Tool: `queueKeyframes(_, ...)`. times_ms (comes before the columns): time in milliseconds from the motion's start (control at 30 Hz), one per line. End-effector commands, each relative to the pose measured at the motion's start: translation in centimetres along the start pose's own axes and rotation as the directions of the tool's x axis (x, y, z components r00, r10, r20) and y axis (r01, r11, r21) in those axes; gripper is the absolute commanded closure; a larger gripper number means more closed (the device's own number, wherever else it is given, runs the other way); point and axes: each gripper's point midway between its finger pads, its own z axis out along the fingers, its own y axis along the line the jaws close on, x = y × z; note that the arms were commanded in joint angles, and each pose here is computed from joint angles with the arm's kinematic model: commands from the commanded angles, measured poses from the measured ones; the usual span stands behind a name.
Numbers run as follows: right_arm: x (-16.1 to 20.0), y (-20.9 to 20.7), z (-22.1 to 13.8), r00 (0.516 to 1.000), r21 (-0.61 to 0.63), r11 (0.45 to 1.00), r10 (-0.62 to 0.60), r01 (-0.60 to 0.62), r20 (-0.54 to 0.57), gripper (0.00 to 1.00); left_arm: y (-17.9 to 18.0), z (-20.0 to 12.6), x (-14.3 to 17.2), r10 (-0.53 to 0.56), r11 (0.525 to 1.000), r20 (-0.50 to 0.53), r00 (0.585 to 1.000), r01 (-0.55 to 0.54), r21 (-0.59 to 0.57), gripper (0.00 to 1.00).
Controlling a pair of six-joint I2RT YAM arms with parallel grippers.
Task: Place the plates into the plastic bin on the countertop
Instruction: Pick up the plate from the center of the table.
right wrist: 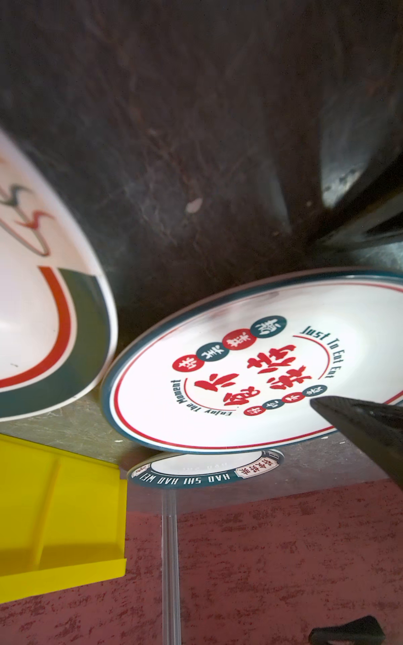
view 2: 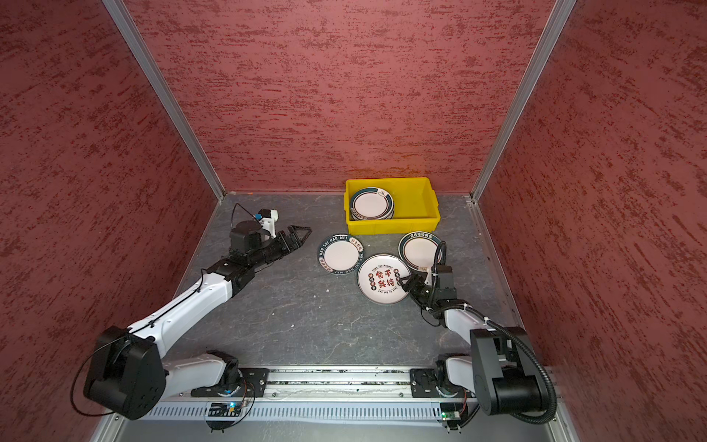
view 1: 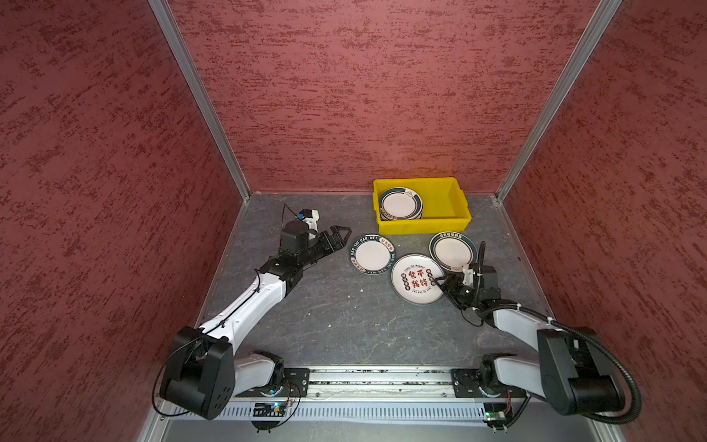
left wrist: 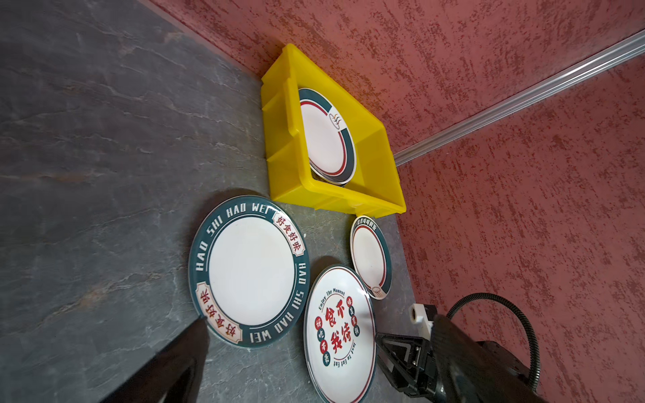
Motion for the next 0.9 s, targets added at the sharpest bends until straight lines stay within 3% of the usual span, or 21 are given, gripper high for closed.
queueKeyframes(0,-0.4,-0.7,0.1,0.999,0.021,1.000,0.008,-0.008,0.032,0.40,0.2,-0.5,-0.3,-0.007,1.000,0.015,1.000,0.007,0.013,0.01)
queueKeyframes(67,-0.7,-1.2,0.0,0.999,0.043,0.999,0.002,-0.004,0.047,0.48,0.8,-0.5,-0.2,-0.009,1.000,0.014,1.000,0.009,-0.001,0.01)
queueKeyframes(233,-1.0,-2.3,0.1,0.997,0.094,0.995,-0.024,0.018,0.069,0.50,2.9,-0.5,0.0,-0.031,0.999,0.010,0.999,0.031,-0.037,0.01)
queueKeyframes(533,-0.5,-2.5,1.1,0.999,0.077,0.997,-0.029,0.026,0.032,0.55,5.9,-0.3,1.9,-0.067,0.995,-0.020,0.998,0.065,-0.081,0.01)
queueKeyframes(867,-0.5,-2.6,1.3,0.999,0.077,0.997,-0.021,0.019,0.030,0.75,7.1,0.0,2.9,-0.086,0.992,-0.036,0.996,0.082,-0.099,0.01)
